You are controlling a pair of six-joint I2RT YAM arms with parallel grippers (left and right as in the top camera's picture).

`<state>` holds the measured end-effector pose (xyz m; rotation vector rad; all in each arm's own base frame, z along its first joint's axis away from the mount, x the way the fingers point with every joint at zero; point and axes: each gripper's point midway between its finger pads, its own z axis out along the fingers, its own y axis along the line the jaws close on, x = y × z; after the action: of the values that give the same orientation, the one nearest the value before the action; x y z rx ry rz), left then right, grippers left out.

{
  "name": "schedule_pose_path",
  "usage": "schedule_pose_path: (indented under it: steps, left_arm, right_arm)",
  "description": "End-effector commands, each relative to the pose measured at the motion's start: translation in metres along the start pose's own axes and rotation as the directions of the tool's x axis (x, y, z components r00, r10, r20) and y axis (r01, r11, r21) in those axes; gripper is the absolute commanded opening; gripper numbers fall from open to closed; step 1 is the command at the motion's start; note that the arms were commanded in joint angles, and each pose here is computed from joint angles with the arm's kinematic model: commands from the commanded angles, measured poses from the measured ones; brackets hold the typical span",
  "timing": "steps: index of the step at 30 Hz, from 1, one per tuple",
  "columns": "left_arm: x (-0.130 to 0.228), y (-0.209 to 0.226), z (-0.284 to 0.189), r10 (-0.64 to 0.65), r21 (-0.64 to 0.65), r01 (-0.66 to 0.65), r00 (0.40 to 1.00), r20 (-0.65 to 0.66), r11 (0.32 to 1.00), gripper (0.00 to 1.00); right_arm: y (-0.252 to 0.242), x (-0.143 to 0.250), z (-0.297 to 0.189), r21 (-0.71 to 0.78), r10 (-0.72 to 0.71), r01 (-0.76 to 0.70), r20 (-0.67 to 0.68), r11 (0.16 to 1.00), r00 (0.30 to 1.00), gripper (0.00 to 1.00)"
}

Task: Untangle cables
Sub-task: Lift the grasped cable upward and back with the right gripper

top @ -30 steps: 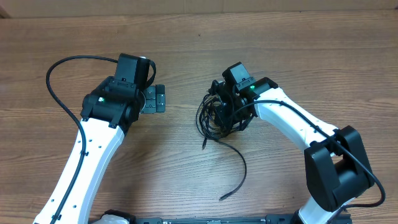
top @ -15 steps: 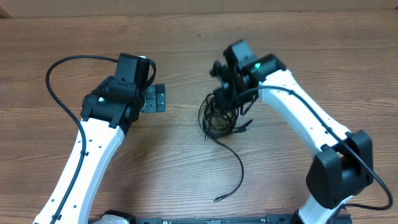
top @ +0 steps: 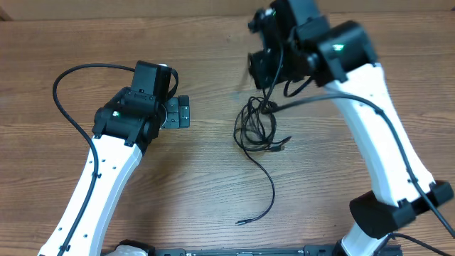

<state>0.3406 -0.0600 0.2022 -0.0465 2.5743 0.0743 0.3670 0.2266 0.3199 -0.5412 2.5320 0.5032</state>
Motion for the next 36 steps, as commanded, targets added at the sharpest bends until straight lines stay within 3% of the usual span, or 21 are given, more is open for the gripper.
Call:
schedule_pose_path:
  steps: [1,12,19,27,36]
  left_arm:
    - [0.007,-0.002,0.006,-0.013,0.013,0.013,1.000,-0.021,1.000,1.00]
    - [0.030,-0.011,0.026,-0.005,0.064,0.010,0.997,-0.076,0.998,0.99]
    - [0.029,-0.044,0.021,-0.001,0.244,0.022,0.996,-0.084,0.970,1.00]
    - [0.015,-0.116,0.012,0.102,0.584,-0.082,0.995,-0.002,0.808,1.00]
    - [0.052,-0.186,0.041,0.249,0.769,-0.092,0.965,-0.089,0.633,0.99]
  right_arm:
    - [0.012,-0.029,-0.052,-0.006,-0.018,0.019,0.158,1.000,0.987,0.04]
    - [0.008,-0.060,-0.161,0.142,-0.072,0.007,0.456,0.990,0.887,0.04]
    - [0.004,-0.063,-0.213,0.204,-0.094,-0.034,0.584,0.978,0.806,0.04]
    - [0.003,-0.053,-0.211,0.206,-0.089,-0.032,0.552,0.978,0.829,0.04]
    - [0.009,-0.051,-0.209,0.176,-0.084,-0.016,0.546,0.984,0.834,0.04]
